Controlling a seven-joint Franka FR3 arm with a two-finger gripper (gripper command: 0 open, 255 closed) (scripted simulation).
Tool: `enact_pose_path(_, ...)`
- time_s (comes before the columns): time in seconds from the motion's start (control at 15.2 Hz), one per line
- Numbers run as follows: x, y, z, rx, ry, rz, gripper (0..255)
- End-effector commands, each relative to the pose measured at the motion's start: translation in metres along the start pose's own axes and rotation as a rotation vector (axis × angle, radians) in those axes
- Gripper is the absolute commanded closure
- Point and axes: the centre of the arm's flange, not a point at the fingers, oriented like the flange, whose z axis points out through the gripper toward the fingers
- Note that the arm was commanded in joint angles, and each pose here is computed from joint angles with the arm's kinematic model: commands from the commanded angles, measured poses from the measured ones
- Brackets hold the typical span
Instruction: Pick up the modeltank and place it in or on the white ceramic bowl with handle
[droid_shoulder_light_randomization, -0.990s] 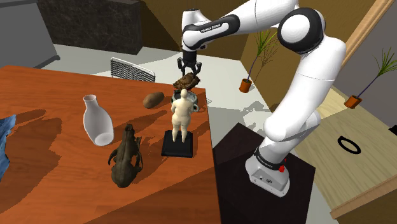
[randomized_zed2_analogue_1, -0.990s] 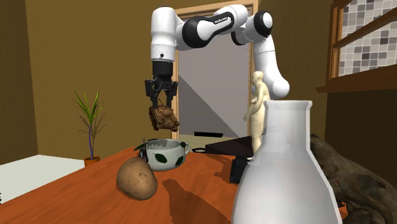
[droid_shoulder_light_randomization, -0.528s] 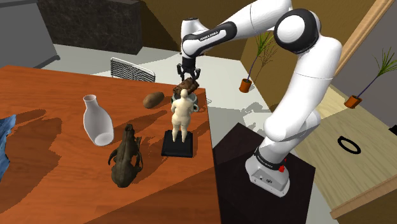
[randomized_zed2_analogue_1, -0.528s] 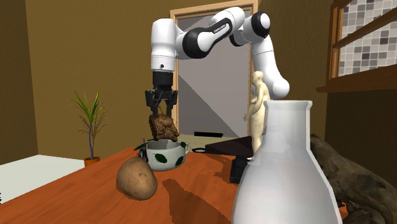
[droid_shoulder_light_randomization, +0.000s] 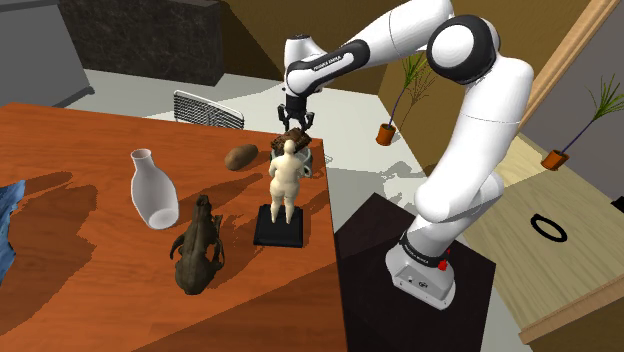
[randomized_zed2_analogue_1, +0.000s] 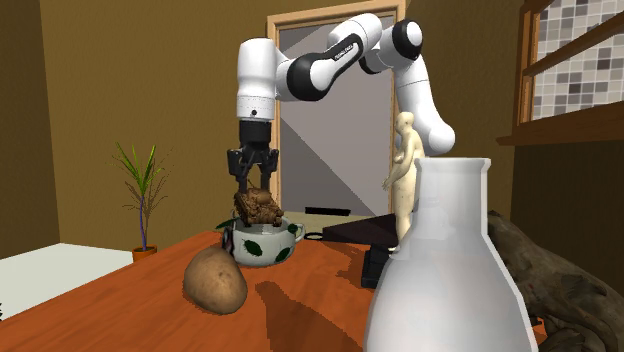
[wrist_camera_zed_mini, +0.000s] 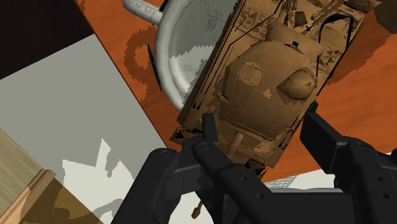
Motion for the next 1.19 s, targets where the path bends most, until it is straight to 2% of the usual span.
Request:
enact_pose_path(0.0,-0.002,0.000,0.003,-0.006,-0.005,-0.004,255)
enact_pose_path(0.13,-0.002,0.000,0.003,-0.006,-0.005,-0.004,255)
enact_pose_path(0.2,-0.002,0.001,0.003,-0.006,-0.005,-0.004,0)
enact_pose_path(0.53,-0.002,0.000,0.003,-0.006,-0.005,-0.004,0)
enact_pose_path(0.79,-0.002,0.000,-0.047,-0.006,-0.005,-0.004,0)
enact_pose_path(1.12,-0.002,0.000,-0.047,-0.006,-0.005,-0.004,0)
